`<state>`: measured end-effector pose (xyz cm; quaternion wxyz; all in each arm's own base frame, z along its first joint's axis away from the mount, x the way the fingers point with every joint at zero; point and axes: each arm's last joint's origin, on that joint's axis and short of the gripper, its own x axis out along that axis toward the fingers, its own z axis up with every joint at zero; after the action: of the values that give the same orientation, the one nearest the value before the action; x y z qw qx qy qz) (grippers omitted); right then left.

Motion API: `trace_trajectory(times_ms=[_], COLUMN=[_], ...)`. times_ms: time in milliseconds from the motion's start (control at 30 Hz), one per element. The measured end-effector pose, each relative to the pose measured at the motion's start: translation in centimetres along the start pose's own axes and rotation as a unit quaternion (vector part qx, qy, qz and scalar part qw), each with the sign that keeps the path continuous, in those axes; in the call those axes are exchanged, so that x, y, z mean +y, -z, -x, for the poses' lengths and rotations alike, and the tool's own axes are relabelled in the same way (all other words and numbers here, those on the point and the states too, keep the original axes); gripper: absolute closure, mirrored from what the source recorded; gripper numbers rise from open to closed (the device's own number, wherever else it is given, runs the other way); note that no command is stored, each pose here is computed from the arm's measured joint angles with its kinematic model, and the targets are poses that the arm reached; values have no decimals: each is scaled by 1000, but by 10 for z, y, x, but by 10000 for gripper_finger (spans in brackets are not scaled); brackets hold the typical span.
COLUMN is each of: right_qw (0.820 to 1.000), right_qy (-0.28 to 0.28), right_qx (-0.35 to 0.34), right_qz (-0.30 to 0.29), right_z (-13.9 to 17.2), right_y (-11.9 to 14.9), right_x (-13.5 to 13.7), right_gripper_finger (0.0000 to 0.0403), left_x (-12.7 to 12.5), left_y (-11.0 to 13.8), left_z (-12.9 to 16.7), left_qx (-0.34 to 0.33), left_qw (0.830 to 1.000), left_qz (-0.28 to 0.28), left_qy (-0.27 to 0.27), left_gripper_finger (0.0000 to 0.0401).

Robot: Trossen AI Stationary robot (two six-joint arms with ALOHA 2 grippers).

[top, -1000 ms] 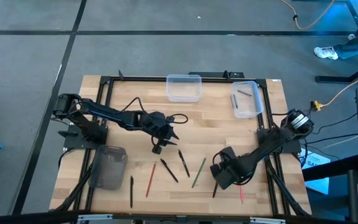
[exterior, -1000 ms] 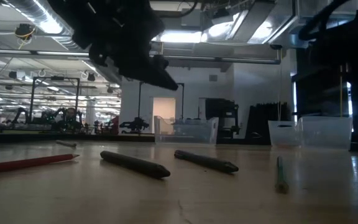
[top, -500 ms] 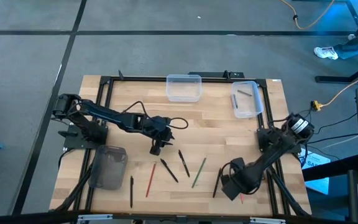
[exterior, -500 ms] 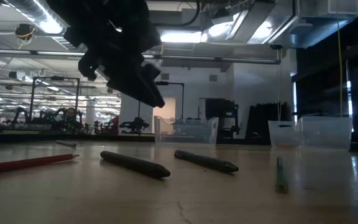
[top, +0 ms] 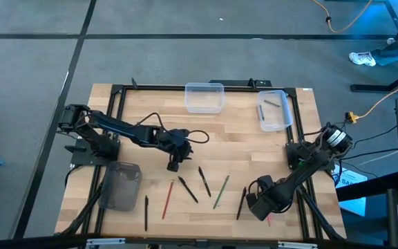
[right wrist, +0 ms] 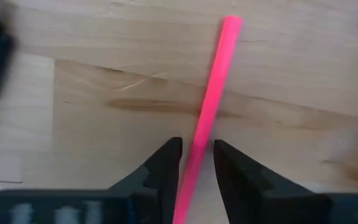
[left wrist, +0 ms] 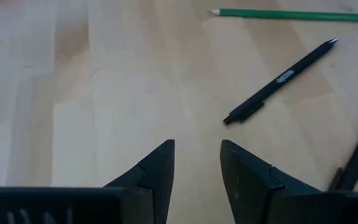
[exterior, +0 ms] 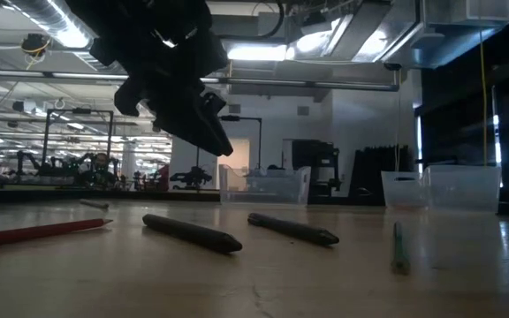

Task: Sort crayons/erasers/pens/pencils in bins
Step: Put the pink pencil into the left transparent bin

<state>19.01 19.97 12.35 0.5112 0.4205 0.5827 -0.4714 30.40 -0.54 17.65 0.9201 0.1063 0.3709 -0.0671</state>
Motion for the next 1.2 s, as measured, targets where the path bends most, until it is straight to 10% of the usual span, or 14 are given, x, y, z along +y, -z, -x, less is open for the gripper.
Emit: trace_trajectory(times_ms=[300, 567, 833, 1200], right_qw=[999, 997, 977, 927], right_qy=[-5, -5, 15, -23], right_qx=[-9, -52, -191, -329], right_qz=[47, 53, 88, 176], right_z=[0, 8, 53, 107], right_y=[-1, -5, -34, -136], right_x=[-1, 5, 20, 53], right_gripper_finger=[367, 380, 393, 399], left_x=[0, 24, 35, 40], left_y=[4, 8, -9, -9], left_z=[0, 39, 55, 54], left_qx=[26, 97, -25, -30], left_qw=[999, 973, 986, 985], left_qz=[-7, -6, 46, 30], left_qy=[-19, -211, -161, -168], left_gripper_finger=[277, 277, 277, 277])
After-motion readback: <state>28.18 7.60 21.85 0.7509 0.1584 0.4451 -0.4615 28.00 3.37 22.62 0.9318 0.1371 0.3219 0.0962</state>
